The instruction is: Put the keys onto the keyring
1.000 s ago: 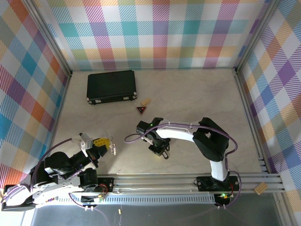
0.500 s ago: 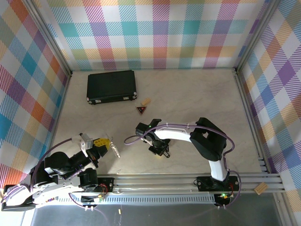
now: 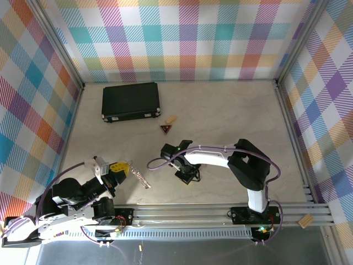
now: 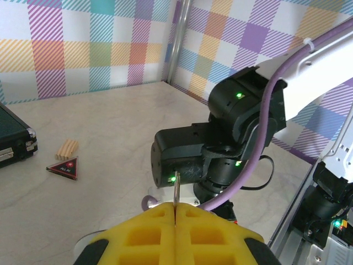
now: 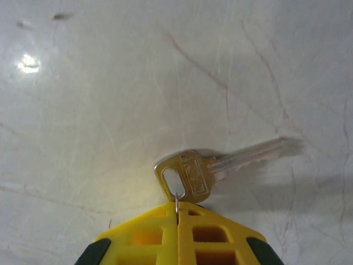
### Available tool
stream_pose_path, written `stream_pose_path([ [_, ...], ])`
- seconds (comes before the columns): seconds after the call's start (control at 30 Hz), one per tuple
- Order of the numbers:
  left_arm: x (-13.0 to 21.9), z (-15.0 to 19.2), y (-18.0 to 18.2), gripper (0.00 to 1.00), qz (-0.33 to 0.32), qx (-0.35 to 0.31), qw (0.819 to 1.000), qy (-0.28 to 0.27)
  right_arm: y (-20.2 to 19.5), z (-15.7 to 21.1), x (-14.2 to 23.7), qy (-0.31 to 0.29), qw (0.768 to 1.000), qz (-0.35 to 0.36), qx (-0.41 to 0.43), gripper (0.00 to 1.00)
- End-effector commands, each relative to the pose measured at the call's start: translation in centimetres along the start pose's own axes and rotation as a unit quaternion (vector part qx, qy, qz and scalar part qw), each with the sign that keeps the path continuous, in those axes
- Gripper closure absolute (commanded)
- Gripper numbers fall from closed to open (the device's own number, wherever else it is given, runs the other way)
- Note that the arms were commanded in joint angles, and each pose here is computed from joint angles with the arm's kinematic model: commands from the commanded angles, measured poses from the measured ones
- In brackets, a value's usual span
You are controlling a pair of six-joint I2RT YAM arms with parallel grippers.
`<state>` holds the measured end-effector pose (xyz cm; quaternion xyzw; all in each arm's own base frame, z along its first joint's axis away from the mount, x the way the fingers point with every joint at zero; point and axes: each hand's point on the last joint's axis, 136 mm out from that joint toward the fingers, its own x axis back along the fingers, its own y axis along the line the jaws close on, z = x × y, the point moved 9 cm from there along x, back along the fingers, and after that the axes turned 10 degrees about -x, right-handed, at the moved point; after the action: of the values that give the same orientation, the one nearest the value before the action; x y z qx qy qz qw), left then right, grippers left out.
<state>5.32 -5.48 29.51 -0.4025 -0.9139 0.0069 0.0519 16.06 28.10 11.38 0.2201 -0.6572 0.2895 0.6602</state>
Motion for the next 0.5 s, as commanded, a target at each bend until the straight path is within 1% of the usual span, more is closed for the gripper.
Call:
stream_pose_path([
  [0.0, 0.4, -0.6, 0.0, 1.0, 0.011, 0.017, 1.0, -0.022, -0.2, 0.9, 0.7, -0.028, 0.998, -0.038, -0.036, 0.97],
  [0.13, 0.4, -0.6, 0.0, 1.0, 0.013, 0.017, 1.0, -0.023, -0.1, 1.5, 0.4, -0.093, 0.991, -0.082, -0.045, 0.98],
  [0.23, 0.4, -0.6, 0.0, 1.0, 0.012, 0.017, 1.0, -0.023, -0.1, 1.8, -0.1, -0.14, 0.984, -0.103, -0.04, 1.0],
  [0.33, 0.4, -0.6, 0.0, 1.0, 0.013, 0.017, 1.0, -0.022, 0.0, 2.1, -0.6, -0.171, 0.977, -0.122, -0.033, 0.99],
  [0.47, 0.4, -0.7, 0.0, 1.0, 0.013, 0.017, 0.999, -0.023, 0.2, 2.4, -1.5, -0.19, 0.973, -0.131, -0.015, 0.97],
])
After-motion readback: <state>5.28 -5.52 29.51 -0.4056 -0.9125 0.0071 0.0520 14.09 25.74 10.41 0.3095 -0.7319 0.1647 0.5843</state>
